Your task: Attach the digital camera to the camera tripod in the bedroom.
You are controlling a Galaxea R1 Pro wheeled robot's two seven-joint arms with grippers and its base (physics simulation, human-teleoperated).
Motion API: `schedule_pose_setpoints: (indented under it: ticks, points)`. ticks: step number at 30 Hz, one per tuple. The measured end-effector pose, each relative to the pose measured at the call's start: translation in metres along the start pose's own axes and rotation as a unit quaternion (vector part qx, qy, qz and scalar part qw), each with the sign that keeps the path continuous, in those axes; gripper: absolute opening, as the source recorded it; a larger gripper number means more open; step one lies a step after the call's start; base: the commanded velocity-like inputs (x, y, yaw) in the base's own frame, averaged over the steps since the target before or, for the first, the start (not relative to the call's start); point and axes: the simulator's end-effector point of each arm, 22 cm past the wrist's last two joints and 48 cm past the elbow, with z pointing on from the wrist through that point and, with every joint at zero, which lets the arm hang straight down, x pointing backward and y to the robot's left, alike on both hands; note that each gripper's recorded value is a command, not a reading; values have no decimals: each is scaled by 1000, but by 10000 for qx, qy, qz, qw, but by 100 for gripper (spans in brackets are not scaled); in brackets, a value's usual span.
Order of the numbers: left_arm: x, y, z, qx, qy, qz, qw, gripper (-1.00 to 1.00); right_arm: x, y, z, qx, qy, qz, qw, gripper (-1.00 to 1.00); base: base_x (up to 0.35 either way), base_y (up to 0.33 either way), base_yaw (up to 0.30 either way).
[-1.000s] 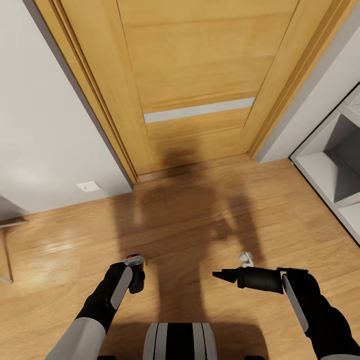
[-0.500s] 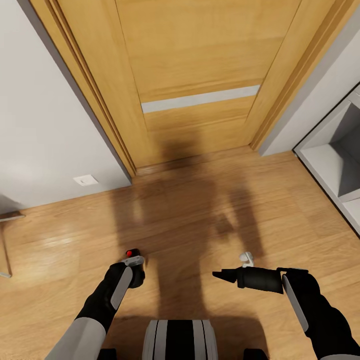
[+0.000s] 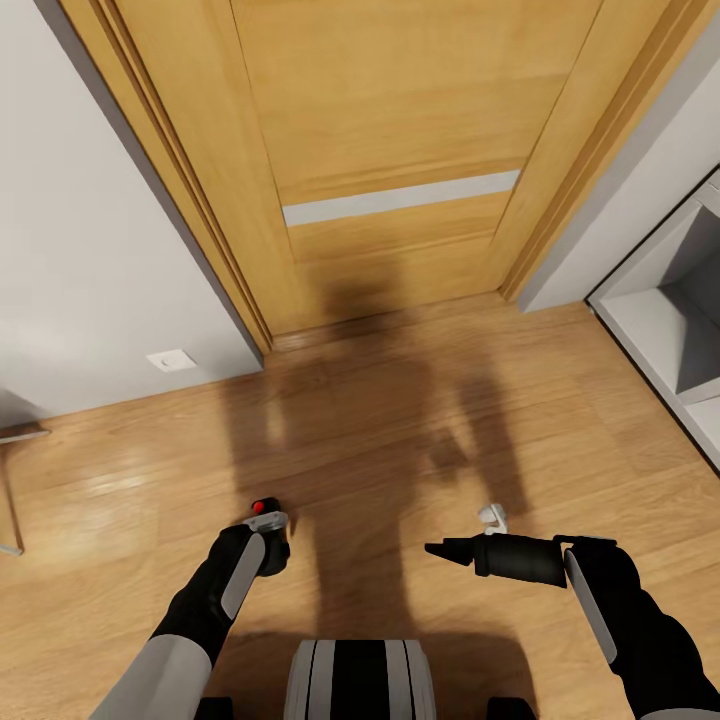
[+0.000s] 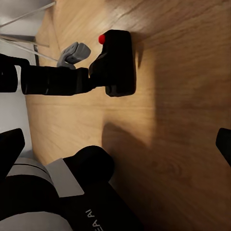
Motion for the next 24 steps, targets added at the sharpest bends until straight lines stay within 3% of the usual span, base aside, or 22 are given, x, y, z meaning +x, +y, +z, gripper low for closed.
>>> schedule_pose_setpoints:
  ticks: [24]
  points:
    - [13,3,16,-45,176,18,9998,100,10,-13,7,7,93,158,9998,100,0,0,0]
